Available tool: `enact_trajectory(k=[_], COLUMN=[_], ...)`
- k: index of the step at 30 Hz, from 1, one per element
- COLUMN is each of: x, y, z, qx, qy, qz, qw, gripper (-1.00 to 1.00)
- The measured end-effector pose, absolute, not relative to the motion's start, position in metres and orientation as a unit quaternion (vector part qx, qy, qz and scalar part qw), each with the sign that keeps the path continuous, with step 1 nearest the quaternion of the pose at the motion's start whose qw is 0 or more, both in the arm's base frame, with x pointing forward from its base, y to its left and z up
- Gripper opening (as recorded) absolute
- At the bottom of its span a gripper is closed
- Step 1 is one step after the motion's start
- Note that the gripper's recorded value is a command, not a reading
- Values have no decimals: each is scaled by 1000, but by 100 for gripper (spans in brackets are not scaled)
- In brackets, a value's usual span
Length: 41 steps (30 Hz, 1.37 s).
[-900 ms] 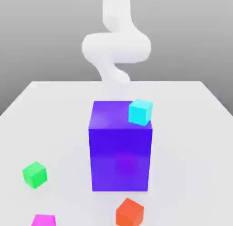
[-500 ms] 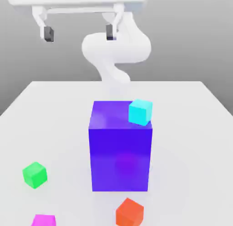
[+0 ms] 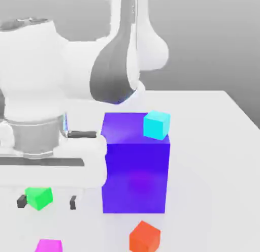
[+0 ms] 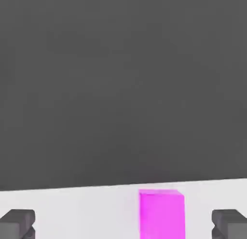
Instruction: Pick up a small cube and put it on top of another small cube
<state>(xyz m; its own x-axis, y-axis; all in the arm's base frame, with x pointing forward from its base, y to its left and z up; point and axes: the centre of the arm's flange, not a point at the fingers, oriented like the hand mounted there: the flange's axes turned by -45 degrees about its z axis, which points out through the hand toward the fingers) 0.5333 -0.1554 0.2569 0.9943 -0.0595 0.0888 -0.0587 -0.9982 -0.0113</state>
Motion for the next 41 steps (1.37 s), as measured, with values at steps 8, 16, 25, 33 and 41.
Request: enact_trajectory(k=[8, 16, 25, 33, 41], x=[520, 521, 442, 333, 337], y=[-175, -175, -225, -263, -252], z=[133, 142, 225, 231, 182], qx=[-999, -999, -989, -954, -957], qy=[32, 32, 147, 300, 289], qz=[0, 0, 1, -1, 0], qw=[0, 0, -14, -1, 0], gripper=[-100, -100, -100, -100, 100])
